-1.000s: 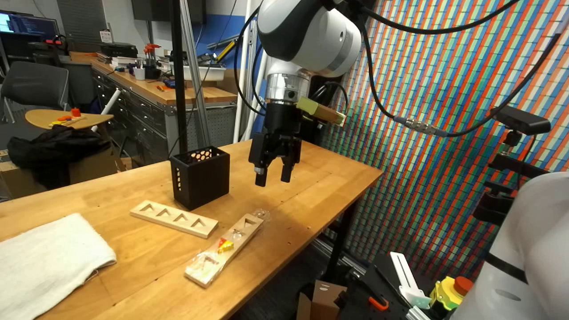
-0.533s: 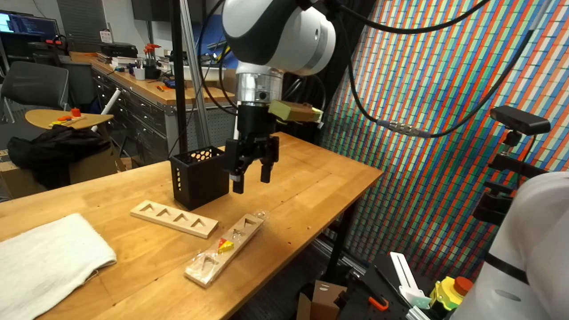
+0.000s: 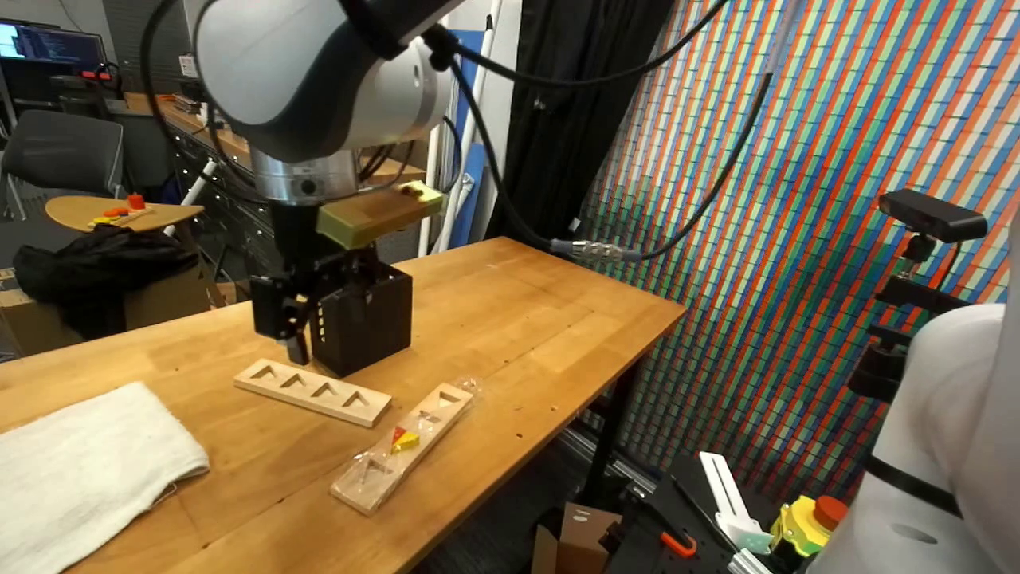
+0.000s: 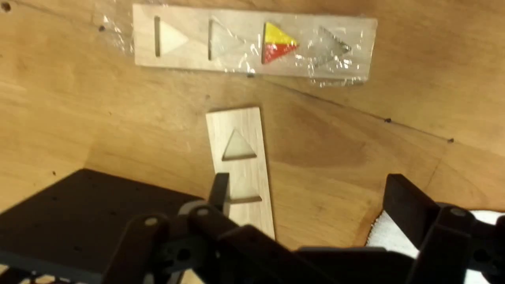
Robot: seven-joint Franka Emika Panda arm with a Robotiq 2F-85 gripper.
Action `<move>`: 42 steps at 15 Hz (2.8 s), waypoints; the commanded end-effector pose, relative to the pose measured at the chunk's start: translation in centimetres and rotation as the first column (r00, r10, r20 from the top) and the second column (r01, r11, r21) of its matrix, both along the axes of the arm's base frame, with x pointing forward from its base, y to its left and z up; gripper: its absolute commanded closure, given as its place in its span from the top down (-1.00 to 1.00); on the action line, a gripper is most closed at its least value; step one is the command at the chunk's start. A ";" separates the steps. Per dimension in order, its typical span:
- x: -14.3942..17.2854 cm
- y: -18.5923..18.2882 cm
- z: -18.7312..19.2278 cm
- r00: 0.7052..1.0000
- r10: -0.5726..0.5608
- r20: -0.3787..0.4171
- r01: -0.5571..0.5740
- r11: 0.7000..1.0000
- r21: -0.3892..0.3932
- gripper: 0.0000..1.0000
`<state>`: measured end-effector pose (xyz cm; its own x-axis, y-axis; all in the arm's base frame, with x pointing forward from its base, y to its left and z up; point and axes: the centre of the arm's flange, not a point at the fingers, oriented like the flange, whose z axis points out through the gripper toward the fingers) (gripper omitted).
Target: Place the white towel inside the black basket
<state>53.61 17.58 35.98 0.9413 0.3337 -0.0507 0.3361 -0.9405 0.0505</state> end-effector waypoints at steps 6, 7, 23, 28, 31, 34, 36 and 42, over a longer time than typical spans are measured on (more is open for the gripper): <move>9.7 12.2 -2.4 0.985 0.095 0.147 -0.097 0.995 0.009 1.00; 10.3 13.4 -2.9 0.982 0.106 0.156 -0.111 0.994 0.021 1.00; 16.5 21.3 -15.0 0.977 0.185 0.108 -0.194 0.978 0.073 1.00; 16.1 21.1 -16.3 0.981 0.177 0.082 -0.184 0.980 0.081 0.18; 15.2 21.4 -15.5 0.981 0.174 0.084 -0.180 0.981 0.075 -0.28; 14.4 21.8 -14.9 0.981 0.175 0.080 -0.181 0.981 0.069 -0.72; 14.0 21.8 -14.3 0.982 0.174 0.078 -0.179 0.982 0.058 -0.98; 13.2 20.0 -11.3 0.985 0.162 0.054 -0.164 0.986 0.028 -1.00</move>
<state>67.50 38.68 21.90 0.8673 0.4968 0.0312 0.4965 -0.8678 0.0184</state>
